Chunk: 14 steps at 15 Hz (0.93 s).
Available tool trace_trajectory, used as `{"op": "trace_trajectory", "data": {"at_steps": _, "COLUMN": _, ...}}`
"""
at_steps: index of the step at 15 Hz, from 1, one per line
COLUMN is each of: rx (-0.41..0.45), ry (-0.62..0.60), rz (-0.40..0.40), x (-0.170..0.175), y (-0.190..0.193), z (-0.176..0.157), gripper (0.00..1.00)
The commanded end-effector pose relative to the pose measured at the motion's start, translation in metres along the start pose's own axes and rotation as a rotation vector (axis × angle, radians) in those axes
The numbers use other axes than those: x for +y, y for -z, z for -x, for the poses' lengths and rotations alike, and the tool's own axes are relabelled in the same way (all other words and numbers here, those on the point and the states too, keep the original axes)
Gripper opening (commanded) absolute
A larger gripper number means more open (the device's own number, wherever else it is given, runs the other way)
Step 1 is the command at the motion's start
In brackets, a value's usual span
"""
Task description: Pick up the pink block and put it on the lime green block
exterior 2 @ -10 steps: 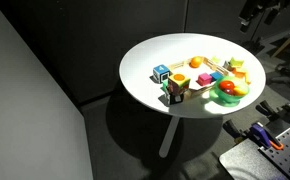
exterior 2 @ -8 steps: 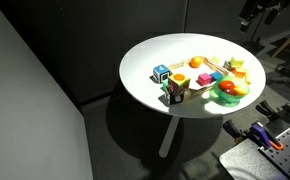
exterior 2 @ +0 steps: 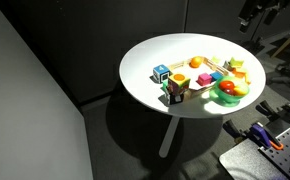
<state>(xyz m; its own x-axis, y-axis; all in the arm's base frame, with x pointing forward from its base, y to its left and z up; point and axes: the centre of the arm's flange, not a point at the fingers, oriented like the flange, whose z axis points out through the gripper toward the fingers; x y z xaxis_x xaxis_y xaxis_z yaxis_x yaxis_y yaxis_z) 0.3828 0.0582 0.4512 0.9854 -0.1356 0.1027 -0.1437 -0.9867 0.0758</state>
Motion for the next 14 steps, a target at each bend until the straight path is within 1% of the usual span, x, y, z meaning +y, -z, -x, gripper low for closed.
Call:
{"op": "trace_trajectory", "data": {"at_steps": 1, "rx": -0.019, "ry": -0.005, "rz": -0.014, "x": -0.008, "y": 0.008, "z": -0.014, "gripper": 1.00}}
{"op": "trace_trajectory", "data": {"at_steps": 4, "rx": -0.027, "ry": -0.007, "rz": -0.023, "x": -0.015, "y": 0.010, "z": -0.028, "gripper": 1.00}}
{"op": "trace_trajectory", "data": {"at_steps": 7, "rx": -0.053, "ry": 0.002, "rz": -0.031, "x": -0.021, "y": 0.011, "z": -0.047, "gripper": 1.00}}
{"op": "trace_trajectory", "data": {"at_steps": 10, "rx": -0.102, "ry": 0.007, "rz": -0.024, "x": -0.026, "y": 0.009, "z": -0.066, "gripper": 1.00}}
{"op": "trace_trajectory", "data": {"at_steps": 14, "rx": -0.179, "ry": 0.034, "rz": -0.010, "x": -0.028, "y": -0.005, "z": -0.088, "gripper": 1.00}}
